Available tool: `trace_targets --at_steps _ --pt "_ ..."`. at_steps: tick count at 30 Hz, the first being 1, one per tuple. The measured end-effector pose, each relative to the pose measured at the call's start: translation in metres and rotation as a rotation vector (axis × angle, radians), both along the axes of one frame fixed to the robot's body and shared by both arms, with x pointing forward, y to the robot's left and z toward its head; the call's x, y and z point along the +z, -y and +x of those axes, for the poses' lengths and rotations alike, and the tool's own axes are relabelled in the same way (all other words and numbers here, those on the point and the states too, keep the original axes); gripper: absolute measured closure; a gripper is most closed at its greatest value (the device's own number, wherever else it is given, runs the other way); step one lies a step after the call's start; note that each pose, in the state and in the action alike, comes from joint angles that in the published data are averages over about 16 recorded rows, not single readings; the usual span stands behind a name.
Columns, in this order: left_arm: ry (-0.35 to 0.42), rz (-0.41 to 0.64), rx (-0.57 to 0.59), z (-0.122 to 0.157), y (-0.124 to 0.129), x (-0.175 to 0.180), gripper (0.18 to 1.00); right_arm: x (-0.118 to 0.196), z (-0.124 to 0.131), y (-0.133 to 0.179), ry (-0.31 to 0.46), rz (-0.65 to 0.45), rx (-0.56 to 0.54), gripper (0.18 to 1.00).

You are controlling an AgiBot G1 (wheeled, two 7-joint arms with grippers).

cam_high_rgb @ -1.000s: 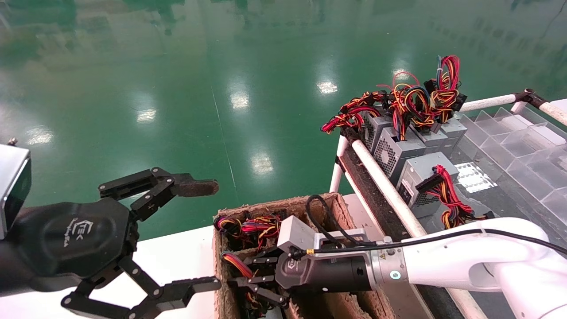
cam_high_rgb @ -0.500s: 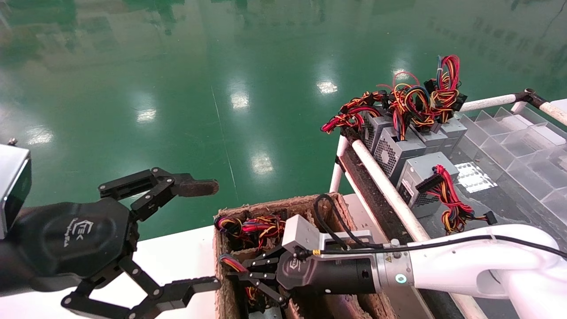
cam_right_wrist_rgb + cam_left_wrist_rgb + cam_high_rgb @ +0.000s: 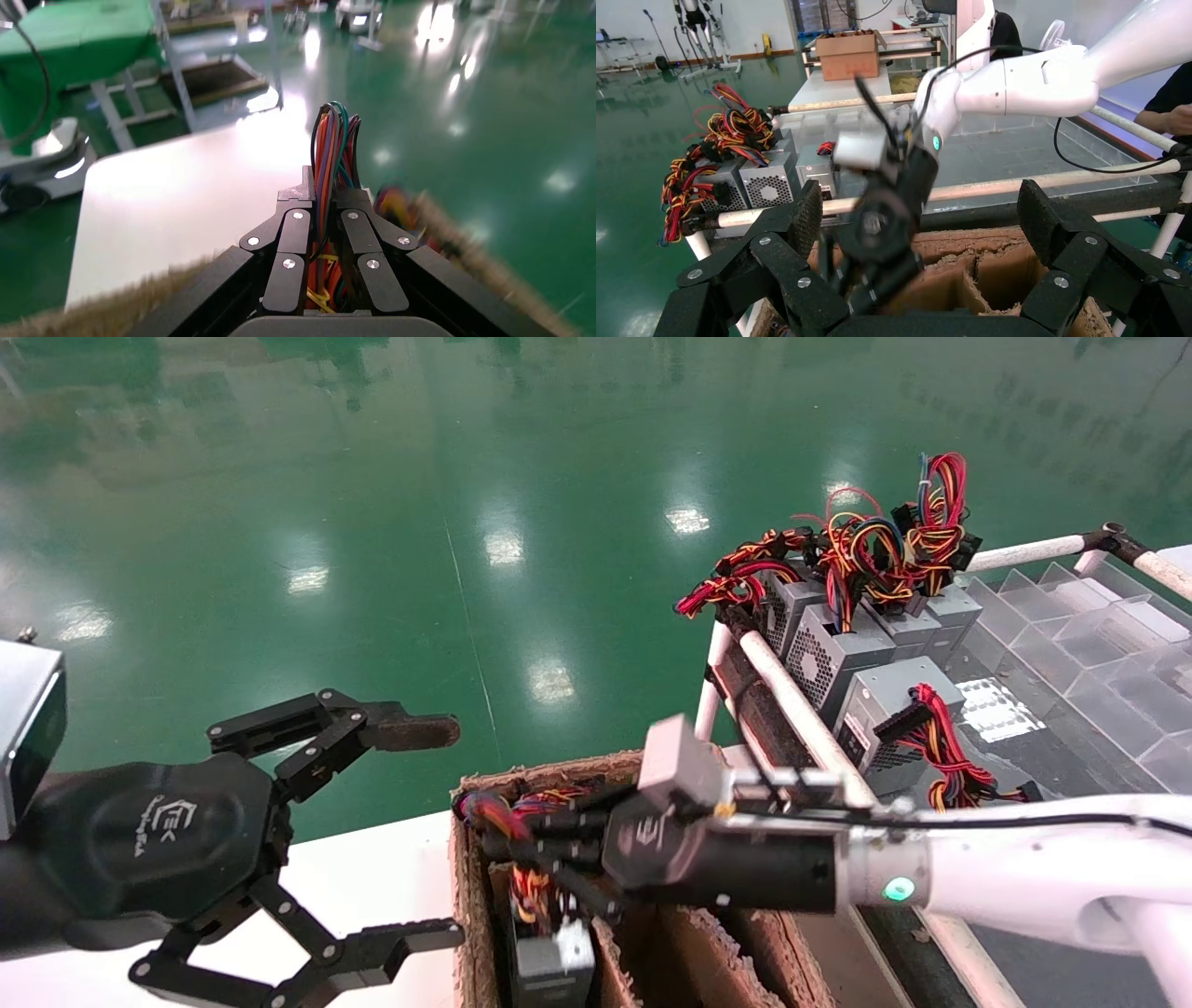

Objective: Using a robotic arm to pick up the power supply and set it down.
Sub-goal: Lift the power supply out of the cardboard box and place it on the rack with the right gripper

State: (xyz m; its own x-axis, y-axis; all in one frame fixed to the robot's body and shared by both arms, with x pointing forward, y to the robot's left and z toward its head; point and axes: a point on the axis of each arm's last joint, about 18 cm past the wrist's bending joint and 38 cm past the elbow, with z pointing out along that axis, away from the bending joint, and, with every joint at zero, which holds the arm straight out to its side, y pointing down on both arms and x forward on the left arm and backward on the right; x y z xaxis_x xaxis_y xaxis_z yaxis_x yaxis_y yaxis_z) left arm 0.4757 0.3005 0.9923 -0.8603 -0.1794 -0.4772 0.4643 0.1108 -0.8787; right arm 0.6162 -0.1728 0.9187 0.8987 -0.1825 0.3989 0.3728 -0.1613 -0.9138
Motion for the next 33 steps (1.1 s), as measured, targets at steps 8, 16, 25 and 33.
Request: trace_targets --at_steps 8,16,25,33 --pt "0.000 0.000 0.000 0.000 0.000 0.000 0.184 0.054 -0.025 0.017 0.094 0.117 0.000 0.960" --pt "0.000 0.000 0.000 0.000 0.000 0.000 0.184 0.107 -0.051 0.043 0.206 0.206 -0.040 0.960" --pt "0.000 0.000 0.000 0.000 0.000 0.000 0.184 0.164 -0.065 0.091 0.358 0.269 -0.195 0.960" --pt "0.000 0.000 0.000 0.000 0.000 0.000 0.184 0.206 -0.075 0.151 0.479 0.307 -0.397 0.960"
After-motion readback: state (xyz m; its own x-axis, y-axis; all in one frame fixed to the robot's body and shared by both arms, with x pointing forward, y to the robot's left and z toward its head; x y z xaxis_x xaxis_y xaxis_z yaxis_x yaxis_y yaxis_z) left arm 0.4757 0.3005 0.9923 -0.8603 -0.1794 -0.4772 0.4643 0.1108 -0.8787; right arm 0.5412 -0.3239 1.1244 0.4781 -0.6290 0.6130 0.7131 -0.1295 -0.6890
